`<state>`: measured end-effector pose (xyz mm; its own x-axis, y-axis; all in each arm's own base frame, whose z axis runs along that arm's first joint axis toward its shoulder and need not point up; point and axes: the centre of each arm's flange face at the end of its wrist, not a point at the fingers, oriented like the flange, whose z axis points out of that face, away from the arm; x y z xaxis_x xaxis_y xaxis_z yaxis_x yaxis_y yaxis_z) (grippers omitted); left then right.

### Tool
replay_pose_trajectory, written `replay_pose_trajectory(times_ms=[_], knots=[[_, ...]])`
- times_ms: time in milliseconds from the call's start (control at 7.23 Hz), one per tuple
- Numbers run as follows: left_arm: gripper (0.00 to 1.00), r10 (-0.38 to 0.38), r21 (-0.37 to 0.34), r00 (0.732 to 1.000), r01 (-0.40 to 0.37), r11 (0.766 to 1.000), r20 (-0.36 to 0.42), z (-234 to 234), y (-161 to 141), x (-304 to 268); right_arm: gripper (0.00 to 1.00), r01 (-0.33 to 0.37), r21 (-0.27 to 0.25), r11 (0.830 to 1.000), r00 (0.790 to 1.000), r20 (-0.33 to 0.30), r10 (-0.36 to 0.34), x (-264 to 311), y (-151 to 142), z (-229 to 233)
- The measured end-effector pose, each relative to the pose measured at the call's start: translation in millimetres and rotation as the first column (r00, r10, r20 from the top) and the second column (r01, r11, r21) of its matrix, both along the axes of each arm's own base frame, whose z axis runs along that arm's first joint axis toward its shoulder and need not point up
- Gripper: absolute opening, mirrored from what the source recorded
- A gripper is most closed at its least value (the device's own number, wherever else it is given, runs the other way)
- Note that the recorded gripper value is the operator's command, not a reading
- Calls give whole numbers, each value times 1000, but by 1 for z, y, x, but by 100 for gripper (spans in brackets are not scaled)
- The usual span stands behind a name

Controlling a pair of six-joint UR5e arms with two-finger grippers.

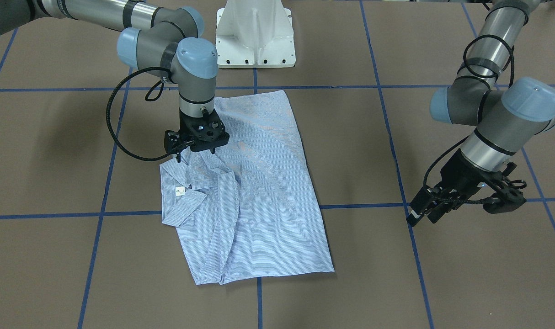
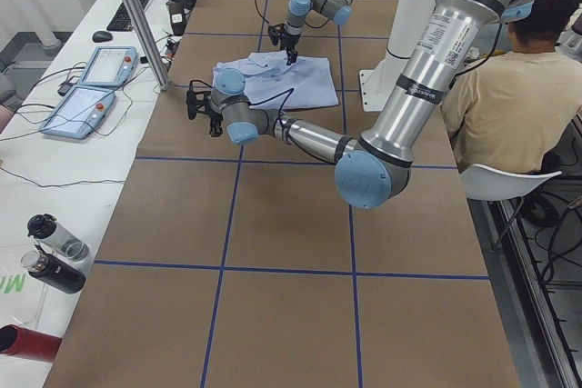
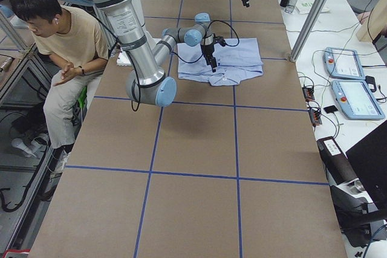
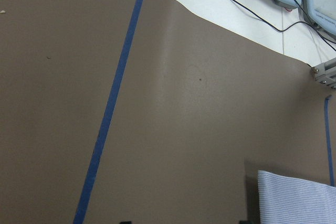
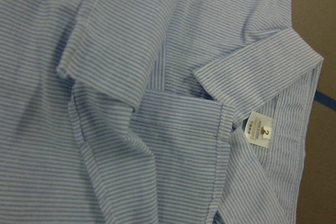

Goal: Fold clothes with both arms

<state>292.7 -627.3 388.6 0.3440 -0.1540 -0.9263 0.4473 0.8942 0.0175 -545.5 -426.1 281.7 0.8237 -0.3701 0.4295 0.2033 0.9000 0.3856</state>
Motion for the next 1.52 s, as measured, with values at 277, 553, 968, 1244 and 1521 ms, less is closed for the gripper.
replay_pose_trajectory(times_ms=[277,553,968,1244,1521], knots=[[74,0,1,1000,0,1000,-1,-1,1,0,100,15,6,1000,1000,5,-15,-1,14,1],[74,1,1,1000,-1,1000,-1,-1,1,0,100,46,2,999,999,-11,-46,-6,31,14],[74,1,2,1000,-1,1000,-1,-1,1,1,100,59,1,998,998,-30,-59,0,27,26],[74,1,3,1000,-1,1000,-2,-2,1,0,100,70,16,997,996,-54,-69,9,12,34],[74,-4,7,1000,4,1000,-7,-6,0,-6,100,83,24,996,993,-91,-80,22,-7,53]])
